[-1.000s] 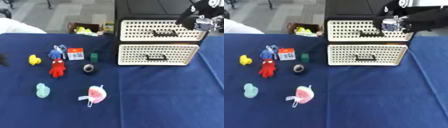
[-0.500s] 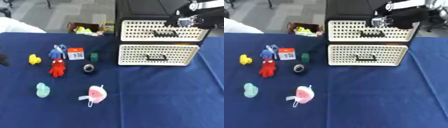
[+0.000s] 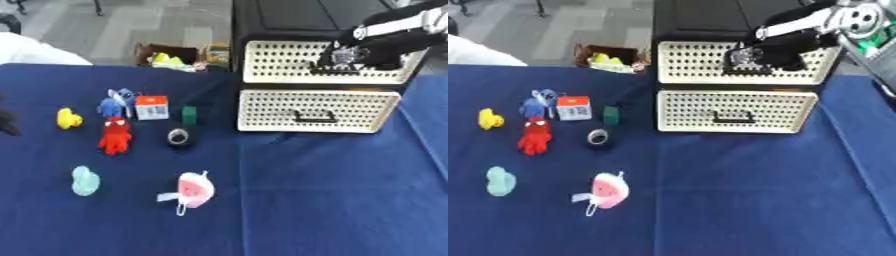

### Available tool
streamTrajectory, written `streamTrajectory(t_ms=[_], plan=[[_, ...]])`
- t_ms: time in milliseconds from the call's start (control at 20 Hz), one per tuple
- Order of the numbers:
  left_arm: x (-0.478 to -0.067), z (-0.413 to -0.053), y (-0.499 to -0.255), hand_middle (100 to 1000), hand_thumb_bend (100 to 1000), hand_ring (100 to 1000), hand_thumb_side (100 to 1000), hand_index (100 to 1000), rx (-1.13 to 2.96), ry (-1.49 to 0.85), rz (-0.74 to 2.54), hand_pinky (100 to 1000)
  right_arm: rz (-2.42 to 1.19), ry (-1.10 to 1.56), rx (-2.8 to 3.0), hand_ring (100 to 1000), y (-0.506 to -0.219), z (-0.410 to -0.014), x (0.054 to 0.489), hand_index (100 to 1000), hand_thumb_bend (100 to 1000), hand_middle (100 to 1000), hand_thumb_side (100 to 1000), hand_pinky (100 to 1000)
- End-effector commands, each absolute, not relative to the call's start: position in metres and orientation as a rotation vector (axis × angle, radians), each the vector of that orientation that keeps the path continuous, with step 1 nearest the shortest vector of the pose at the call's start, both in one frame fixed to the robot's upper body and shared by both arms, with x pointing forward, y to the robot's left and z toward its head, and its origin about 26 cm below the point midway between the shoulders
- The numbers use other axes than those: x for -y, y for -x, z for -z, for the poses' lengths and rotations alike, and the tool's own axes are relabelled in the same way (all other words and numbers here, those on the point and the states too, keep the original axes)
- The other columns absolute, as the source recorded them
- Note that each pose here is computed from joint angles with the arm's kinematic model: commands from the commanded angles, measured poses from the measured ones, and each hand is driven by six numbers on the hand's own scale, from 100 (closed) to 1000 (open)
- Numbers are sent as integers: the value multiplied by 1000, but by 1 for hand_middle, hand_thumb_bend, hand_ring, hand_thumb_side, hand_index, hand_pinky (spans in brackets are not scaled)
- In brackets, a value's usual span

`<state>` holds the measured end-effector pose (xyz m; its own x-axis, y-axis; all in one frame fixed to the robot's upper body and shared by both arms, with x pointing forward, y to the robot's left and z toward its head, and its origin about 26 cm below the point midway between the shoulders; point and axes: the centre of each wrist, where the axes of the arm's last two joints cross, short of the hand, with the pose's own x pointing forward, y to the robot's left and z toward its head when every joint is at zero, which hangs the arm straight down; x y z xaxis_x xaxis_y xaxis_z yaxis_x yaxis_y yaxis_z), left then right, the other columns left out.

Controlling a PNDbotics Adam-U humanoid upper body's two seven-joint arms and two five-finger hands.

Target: Pick up objects from table and place into drawer.

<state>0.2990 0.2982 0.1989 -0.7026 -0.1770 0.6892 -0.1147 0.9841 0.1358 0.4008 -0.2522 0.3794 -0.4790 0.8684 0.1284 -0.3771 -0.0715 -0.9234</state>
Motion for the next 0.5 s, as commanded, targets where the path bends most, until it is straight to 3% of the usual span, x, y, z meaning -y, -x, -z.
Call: streamTrajectory(t_ms=[50,200,500], plan=[[-300,-209,-296,579,100,516,981,818,2388,-222,140,427,-1694,647,1265,100,-401,-391,258,874,100,100,1000,100],[-299,-209,-296,579,100,516,983,818,2385,-221,142,427,-1689,669,1264,100,-402,-392,261,877,100,100,1000,100],[-299,-209,-296,579,100,516,985,820,2383,-221,145,427,-1743,651,1290,100,-405,-391,265,888,288,100,1000,100]])
